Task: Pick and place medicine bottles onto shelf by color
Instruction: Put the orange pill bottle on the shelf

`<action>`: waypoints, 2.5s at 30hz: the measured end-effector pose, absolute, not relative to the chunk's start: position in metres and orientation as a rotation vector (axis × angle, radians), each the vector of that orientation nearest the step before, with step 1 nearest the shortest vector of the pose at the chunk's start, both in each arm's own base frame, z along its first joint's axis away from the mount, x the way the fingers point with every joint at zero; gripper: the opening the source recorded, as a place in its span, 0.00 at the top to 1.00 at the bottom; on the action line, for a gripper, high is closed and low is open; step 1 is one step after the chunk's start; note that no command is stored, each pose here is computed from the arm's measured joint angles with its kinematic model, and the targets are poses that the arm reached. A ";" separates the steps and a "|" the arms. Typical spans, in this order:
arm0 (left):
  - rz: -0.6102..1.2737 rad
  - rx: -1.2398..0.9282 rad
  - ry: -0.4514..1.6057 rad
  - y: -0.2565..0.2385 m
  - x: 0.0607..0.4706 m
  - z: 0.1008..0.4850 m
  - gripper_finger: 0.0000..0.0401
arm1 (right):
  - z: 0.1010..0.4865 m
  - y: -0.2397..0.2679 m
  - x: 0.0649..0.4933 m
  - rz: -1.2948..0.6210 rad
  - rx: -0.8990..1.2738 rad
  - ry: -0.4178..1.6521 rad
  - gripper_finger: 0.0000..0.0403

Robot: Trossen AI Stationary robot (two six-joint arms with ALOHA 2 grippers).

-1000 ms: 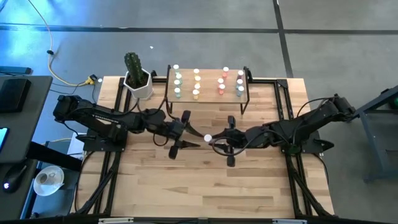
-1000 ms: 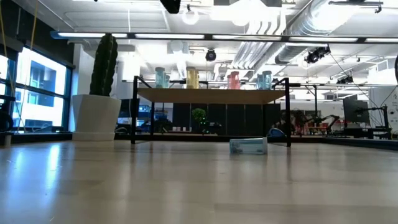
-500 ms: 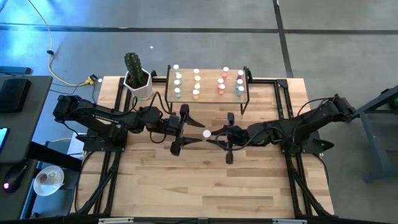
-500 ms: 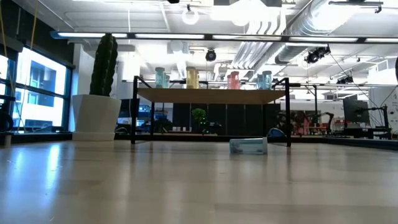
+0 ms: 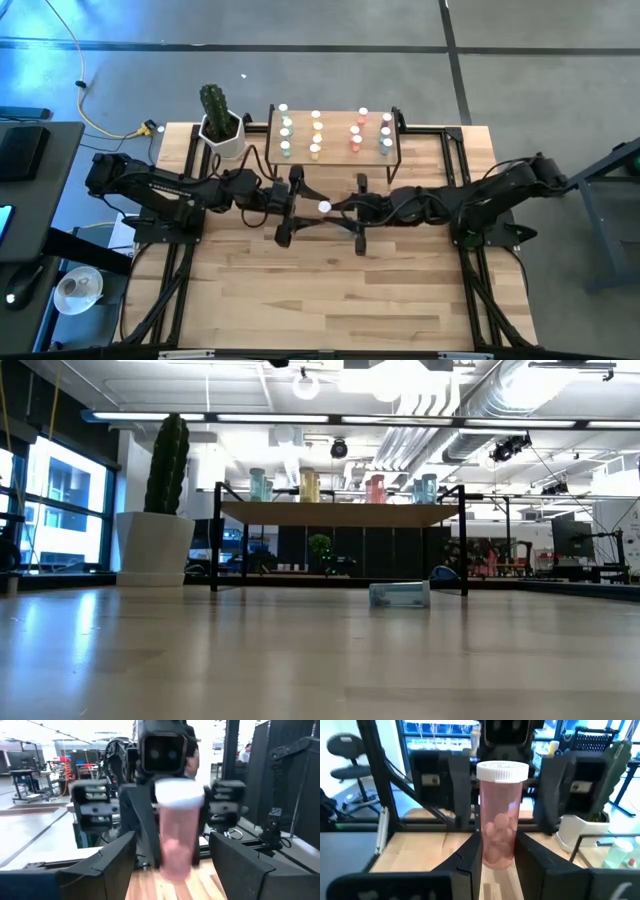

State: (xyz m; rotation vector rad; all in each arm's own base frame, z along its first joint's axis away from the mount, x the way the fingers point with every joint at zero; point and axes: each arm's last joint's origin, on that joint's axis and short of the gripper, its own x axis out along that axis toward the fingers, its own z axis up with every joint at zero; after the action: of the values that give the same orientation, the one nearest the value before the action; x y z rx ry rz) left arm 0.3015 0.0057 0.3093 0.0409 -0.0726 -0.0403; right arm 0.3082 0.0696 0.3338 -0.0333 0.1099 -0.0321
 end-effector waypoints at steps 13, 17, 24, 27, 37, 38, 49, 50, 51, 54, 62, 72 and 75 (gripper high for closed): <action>-0.037 0.056 -0.062 0.010 0.301 0.308 0.56 | 0.328 0.069 0.313 -0.037 -0.042 0.127 0.80; -0.037 0.060 -0.062 0.010 0.301 0.308 0.65 | 0.328 0.069 0.313 -0.038 -0.043 0.132 0.80; -0.041 0.059 -0.053 0.009 0.301 0.307 0.75 | 0.327 0.069 0.313 -0.041 -0.046 0.139 0.80; -0.041 0.059 -0.047 0.010 0.301 0.307 0.76 | 0.326 0.069 0.313 -0.042 -0.047 0.145 0.80; 0.006 0.094 0.010 0.011 0.302 0.301 0.77 | 0.323 0.067 0.310 -0.090 -0.054 0.193 0.67; 0.028 0.099 0.023 0.012 0.302 0.300 0.77 | 0.323 0.066 0.309 -0.095 -0.059 0.206 0.65; 0.180 0.152 0.194 0.016 0.299 0.285 0.77 | 0.345 0.054 0.284 -0.177 -0.093 0.188 0.55; 0.182 0.153 0.199 0.017 0.299 0.285 0.77 | 0.348 0.053 0.284 -0.162 -0.106 0.165 0.55; 0.183 0.153 0.204 0.017 0.300 0.284 0.77 | 0.349 0.052 0.285 -0.141 -0.119 0.148 0.55; 0.176 0.150 0.216 0.016 0.302 0.280 0.77 | 0.351 0.045 0.290 -0.076 -0.116 0.114 0.55; 0.169 0.147 0.250 0.017 0.310 0.268 0.77 | 0.331 0.031 0.308 -0.071 -0.071 0.189 0.55; 0.174 0.145 0.245 0.020 0.312 0.266 0.77 | 0.314 0.030 0.314 -0.085 -0.063 0.296 0.55; 0.162 0.142 0.232 0.020 0.312 0.268 0.77 | 0.313 0.030 0.314 -0.094 -0.066 0.299 0.55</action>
State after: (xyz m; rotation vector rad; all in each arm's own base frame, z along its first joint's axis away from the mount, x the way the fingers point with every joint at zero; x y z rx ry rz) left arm 0.3121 0.0202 0.2675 0.1423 0.2320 0.1621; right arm 0.3138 0.0302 0.3134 -0.0657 0.2995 -0.0944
